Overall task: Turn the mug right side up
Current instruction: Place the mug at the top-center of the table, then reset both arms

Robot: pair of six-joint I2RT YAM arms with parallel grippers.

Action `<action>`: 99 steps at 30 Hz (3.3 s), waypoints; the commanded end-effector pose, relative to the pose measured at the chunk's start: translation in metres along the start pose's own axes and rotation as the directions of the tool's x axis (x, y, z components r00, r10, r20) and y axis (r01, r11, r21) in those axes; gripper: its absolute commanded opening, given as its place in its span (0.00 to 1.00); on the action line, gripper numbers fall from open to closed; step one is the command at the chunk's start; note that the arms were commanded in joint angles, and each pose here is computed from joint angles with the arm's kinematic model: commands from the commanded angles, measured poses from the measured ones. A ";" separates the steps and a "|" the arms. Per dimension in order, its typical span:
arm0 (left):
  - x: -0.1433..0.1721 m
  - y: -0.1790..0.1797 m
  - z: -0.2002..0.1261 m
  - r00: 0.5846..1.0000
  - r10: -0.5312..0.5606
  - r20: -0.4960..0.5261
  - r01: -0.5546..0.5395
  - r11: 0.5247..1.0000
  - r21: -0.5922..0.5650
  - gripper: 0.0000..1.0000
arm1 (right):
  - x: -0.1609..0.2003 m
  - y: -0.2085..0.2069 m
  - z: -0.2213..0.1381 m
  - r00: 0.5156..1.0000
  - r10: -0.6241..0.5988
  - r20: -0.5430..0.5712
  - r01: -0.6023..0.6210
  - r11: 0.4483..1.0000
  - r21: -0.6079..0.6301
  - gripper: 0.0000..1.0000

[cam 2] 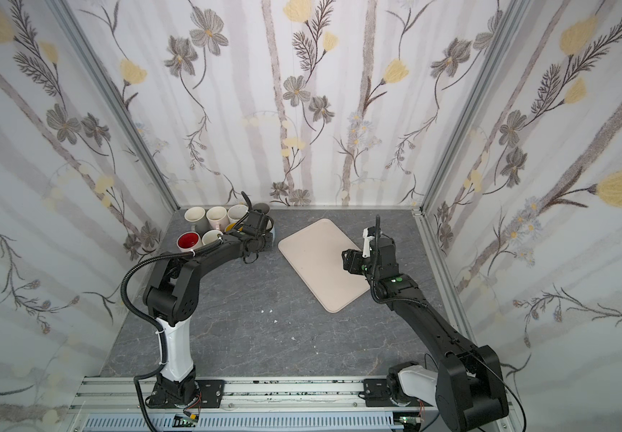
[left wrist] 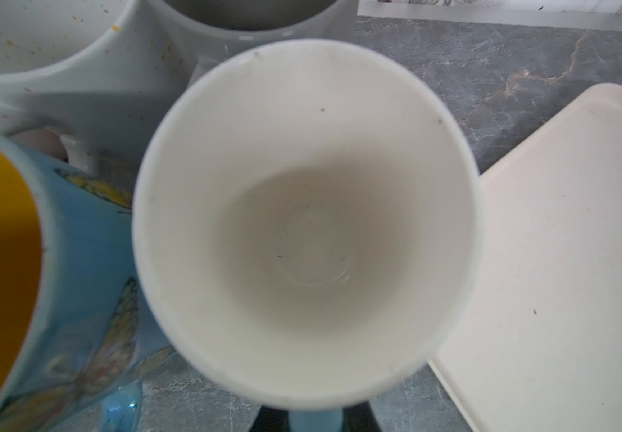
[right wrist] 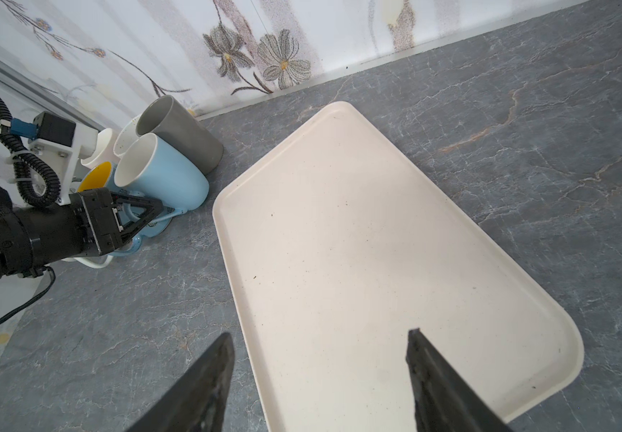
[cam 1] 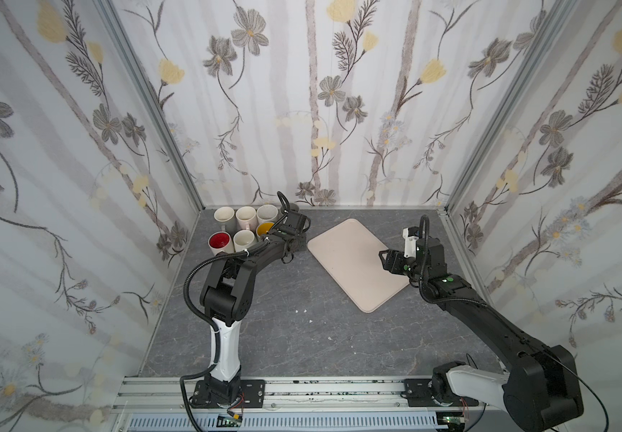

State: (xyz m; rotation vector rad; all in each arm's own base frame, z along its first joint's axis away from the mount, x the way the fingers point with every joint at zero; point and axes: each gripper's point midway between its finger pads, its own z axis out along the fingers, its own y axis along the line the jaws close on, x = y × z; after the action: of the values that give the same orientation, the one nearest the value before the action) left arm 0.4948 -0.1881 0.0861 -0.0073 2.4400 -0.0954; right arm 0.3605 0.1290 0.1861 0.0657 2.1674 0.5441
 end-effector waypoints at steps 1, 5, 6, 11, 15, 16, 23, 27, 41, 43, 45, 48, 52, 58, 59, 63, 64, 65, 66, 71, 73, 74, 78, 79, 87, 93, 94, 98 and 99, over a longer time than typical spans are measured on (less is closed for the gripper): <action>-0.009 0.005 0.004 0.999 0.014 0.039 -0.012 0.999 -0.038 0.10 | -0.001 -0.004 -0.002 1.000 -0.010 0.010 0.010 1.000 0.021 0.73; -0.002 0.008 0.007 1.000 0.013 0.024 -0.012 0.999 -0.044 0.32 | 0.000 -0.010 -0.002 1.000 -0.013 0.009 0.013 0.999 0.048 0.74; -0.002 0.008 0.005 1.000 0.012 0.026 -0.011 0.999 -0.044 0.36 | 0.000 -0.013 -0.003 1.000 -0.016 0.009 0.015 0.998 0.061 0.74; -0.012 0.007 -0.013 0.999 0.005 0.049 -0.004 1.000 -0.027 0.46 | -0.001 -0.032 -0.011 0.999 -0.027 0.026 0.023 0.988 0.150 0.79; -0.029 0.006 -0.041 0.996 0.008 0.091 -0.007 1.000 -0.005 0.52 | -0.001 -0.058 -0.022 0.998 -0.019 0.065 0.002 0.968 0.252 0.88; -0.034 0.005 -0.050 0.994 0.009 0.106 -0.010 1.000 0.004 0.54 | -0.002 -0.063 -0.025 0.997 -0.015 0.074 -0.005 0.964 0.266 0.89; -0.063 0.023 -0.109 0.974 -0.013 0.226 0.010 1.000 0.016 0.64 | -0.006 -0.096 -0.048 0.986 -0.043 0.161 -0.023 0.920 0.391 0.99; -0.066 0.048 -0.148 0.945 -0.044 0.323 0.045 0.999 0.002 0.73 | -0.006 -0.116 -0.063 0.963 -0.098 0.251 -0.034 0.880 0.473 1.00; -0.013 0.143 -0.254 0.776 -0.169 0.608 0.192 0.981 0.028 1.00 | 0.008 -0.113 -0.085 0.803 -0.323 0.501 0.090 0.897 0.433 1.00; -0.001 0.152 -0.257 0.752 -0.182 0.634 0.212 0.977 0.030 1.00 | 0.010 -0.113 -0.088 0.780 -0.328 0.533 0.091 0.902 0.423 1.00; 0.013 0.162 -0.257 0.716 -0.189 0.672 0.232 0.972 0.026 1.00 | 0.016 -0.115 -0.081 0.793 -0.330 0.511 0.101 0.900 0.425 1.00; 0.034 0.183 -0.251 0.650 -0.202 0.733 0.291 0.957 0.005 1.00 | 0.023 -0.119 -0.068 0.813 -0.340 0.472 0.128 0.896 0.425 1.00; 0.059 0.199 -0.244 0.571 -0.155 0.806 0.299 0.954 -0.028 1.00 | 0.026 -0.123 -0.061 0.813 -0.351 0.464 0.136 0.890 0.435 1.00; 0.086 0.209 -0.214 0.603 -0.175 0.778 0.334 0.941 -0.048 1.00 | 0.015 -0.126 -0.059 0.793 -0.372 0.482 0.151 0.887 0.435 1.00; 0.089 0.210 -0.207 0.614 -0.180 0.769 0.338 0.940 -0.050 1.00 | 0.013 -0.127 -0.059 0.788 -0.371 0.491 0.149 0.889 0.433 1.00; 0.095 0.210 -0.185 0.641 -0.207 0.739 0.338 0.941 -0.030 1.00 | 0.003 -0.133 -0.060 0.766 -0.378 0.520 0.141 0.888 0.437 1.00; 0.094 0.209 -0.181 0.642 -0.215 0.736 0.335 0.942 -0.016 1.00 | 0.001 -0.133 -0.060 0.758 -0.380 0.530 0.143 0.890 0.433 1.00; 0.091 0.207 -0.178 0.637 -0.221 0.738 0.327 0.945 0.000 1.00 | -0.001 -0.135 -0.060 0.753 -0.378 0.539 0.142 0.893 0.427 1.00; 0.086 0.204 -0.175 0.644 -0.216 0.734 0.309 0.951 0.009 1.00 | -0.001 -0.137 -0.059 0.752 -0.363 0.550 0.130 0.900 0.417 1.00; 0.069 0.205 -0.173 0.595 -0.193 0.780 0.286 0.958 0.018 1.00 | 0.004 -0.141 -0.057 0.718 -0.350 0.602 0.117 0.913 0.391 1.00; 0.065 0.206 -0.163 0.636 -0.174 0.752 0.270 0.963 -0.005 1.00 | 0.005 -0.139 -0.056 0.722 -0.353 0.595 0.130 0.914 0.385 1.00; 0.063 0.204 -0.165 0.627 -0.143 0.765 0.242 0.970 -0.017 1.00 | 0.005 -0.142 -0.050 0.743 -0.350 0.571 0.130 0.912 0.389 1.00; 0.058 0.208 -0.163 0.618 -0.107 0.778 0.224 0.974 -0.044 1.00 | -0.001 -0.149 -0.033 0.774 -0.341 0.534 0.125 0.908 0.400 1.00; 0.059 0.208 -0.160 0.619 -0.106 0.778 0.222 0.974 -0.044 1.00 | -0.001 -0.151 -0.029 0.787 -0.335 0.517 0.121 0.907 0.404 1.00; 0.059 0.205 -0.132 0.660 -0.093 0.745 0.183 0.982 -0.040 1.00 | -0.002 -0.153 -0.023 0.800 -0.337 0.496 0.124 0.903 0.412 1.00; 0.054 0.199 -0.121 0.694 -0.076 0.716 0.148 0.988 -0.038 1.00 | -0.002 -0.153 -0.023 0.801 -0.336 0.495 0.125 0.903 0.412 1.00; 0.055 0.199 -0.123 0.690 -0.077 0.720 0.149 0.988 -0.036 1.00 | -0.002 -0.153 -0.023 0.801 -0.336 0.495 0.125 0.903 0.411 1.00; 0.054 0.201 -0.122 0.692 -0.080 0.717 0.160 0.986 -0.044 1.00 | -0.002 -0.153 -0.023 0.801 -0.337 0.495 0.125 0.903 0.412 1.00; 0.054 0.200 -0.120 0.700 -0.072 0.711 0.160 0.986 -0.057 1.00 | -0.002 -0.153 -0.023 0.801 -0.337 0.496 0.125 0.903 0.411 1.00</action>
State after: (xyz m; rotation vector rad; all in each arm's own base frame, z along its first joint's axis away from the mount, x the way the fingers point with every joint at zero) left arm 0.3766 0.0176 0.1257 -0.2185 1.6570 -0.0203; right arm 0.3657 -0.0168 0.1334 0.1358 1.6504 -0.0324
